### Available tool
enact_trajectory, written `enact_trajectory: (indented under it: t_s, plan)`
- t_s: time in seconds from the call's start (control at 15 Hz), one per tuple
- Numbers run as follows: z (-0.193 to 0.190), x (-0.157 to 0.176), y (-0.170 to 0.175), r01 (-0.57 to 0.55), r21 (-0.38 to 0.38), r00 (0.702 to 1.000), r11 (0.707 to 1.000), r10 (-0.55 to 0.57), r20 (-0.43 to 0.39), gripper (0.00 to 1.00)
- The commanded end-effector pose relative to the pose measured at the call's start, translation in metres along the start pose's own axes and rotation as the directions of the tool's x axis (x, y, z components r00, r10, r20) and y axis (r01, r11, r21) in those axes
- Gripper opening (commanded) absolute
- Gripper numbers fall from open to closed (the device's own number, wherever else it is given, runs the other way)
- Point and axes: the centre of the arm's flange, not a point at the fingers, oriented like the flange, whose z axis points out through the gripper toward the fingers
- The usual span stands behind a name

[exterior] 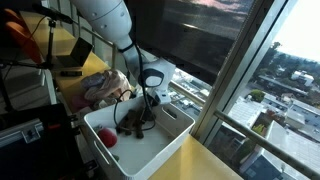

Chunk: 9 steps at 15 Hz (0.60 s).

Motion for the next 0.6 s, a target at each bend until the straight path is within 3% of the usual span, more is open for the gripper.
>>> enact_trajectory:
  t_s: [0.0,0.53]
  plan:
    - [0.013,-0.015,-0.015,0.012,0.004,1.000,1.000,-0.012,0.022,0.74]
    - [-0.006,-0.023,0.016,-0.005,-0.027,1.000,1.000,0.005,-0.008,0.15]
